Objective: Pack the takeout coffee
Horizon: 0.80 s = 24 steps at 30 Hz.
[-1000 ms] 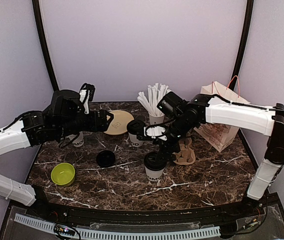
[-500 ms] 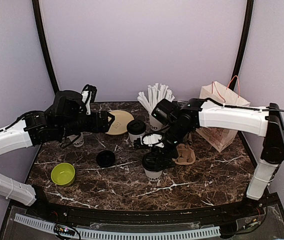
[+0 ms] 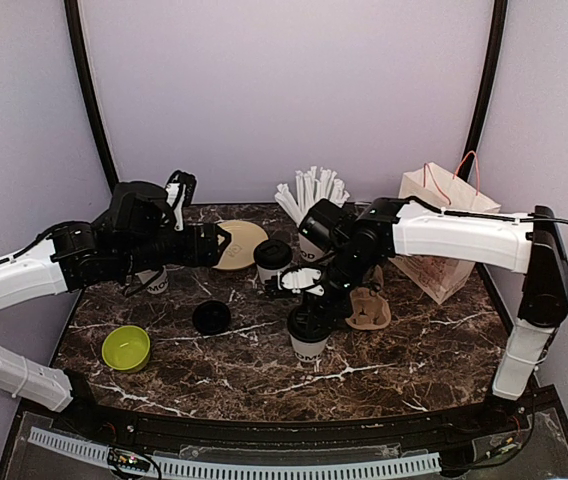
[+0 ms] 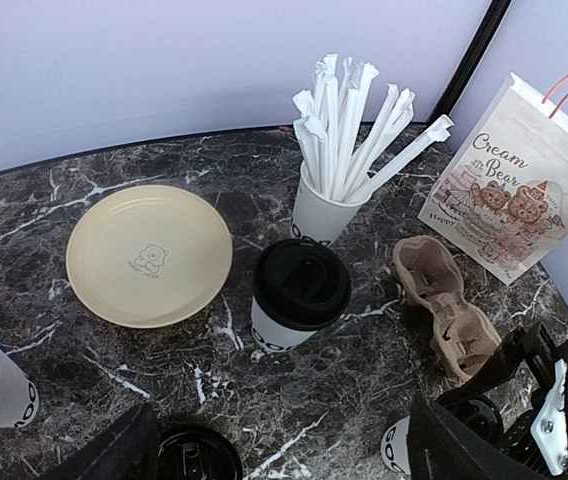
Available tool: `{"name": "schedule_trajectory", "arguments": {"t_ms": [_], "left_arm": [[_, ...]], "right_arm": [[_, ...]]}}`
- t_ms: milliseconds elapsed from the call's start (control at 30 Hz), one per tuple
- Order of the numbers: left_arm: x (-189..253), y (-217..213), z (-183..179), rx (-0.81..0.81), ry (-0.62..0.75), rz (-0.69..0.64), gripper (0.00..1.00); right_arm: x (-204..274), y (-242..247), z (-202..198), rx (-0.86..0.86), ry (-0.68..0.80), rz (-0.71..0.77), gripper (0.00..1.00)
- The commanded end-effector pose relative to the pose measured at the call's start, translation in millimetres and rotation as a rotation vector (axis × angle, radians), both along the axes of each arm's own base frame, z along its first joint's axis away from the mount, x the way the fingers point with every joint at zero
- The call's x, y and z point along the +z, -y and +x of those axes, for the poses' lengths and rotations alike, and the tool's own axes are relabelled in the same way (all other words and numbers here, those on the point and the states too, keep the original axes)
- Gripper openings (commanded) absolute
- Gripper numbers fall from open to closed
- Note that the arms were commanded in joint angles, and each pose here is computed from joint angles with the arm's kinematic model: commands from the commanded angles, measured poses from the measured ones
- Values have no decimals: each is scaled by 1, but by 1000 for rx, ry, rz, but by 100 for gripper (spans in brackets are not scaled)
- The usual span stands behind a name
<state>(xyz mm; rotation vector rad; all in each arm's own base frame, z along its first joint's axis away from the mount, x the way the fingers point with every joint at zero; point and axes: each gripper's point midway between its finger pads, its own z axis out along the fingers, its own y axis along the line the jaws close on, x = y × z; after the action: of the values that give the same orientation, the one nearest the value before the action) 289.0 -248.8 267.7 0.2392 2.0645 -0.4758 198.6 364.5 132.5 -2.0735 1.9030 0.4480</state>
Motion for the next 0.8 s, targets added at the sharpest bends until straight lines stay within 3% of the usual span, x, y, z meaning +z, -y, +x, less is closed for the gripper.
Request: {"name": "schedule_trajectory", "arguments": {"t_ms": [0, 267, 633, 767], "left_arm": [[0, -1, 2, -1, -2, 0, 88], [6, 0, 6, 2, 7, 14, 88], [9, 9, 17, -5, 16, 29, 88], [9, 14, 19, -17, 14, 34, 88]], "right_arm": [[24, 0, 0, -17, 34, 23, 68], [62, 46, -3, -93, 28, 89, 68], [62, 175, 23, -425, 89, 91, 68], [44, 233, 30, -571, 110, 13, 68]]}}
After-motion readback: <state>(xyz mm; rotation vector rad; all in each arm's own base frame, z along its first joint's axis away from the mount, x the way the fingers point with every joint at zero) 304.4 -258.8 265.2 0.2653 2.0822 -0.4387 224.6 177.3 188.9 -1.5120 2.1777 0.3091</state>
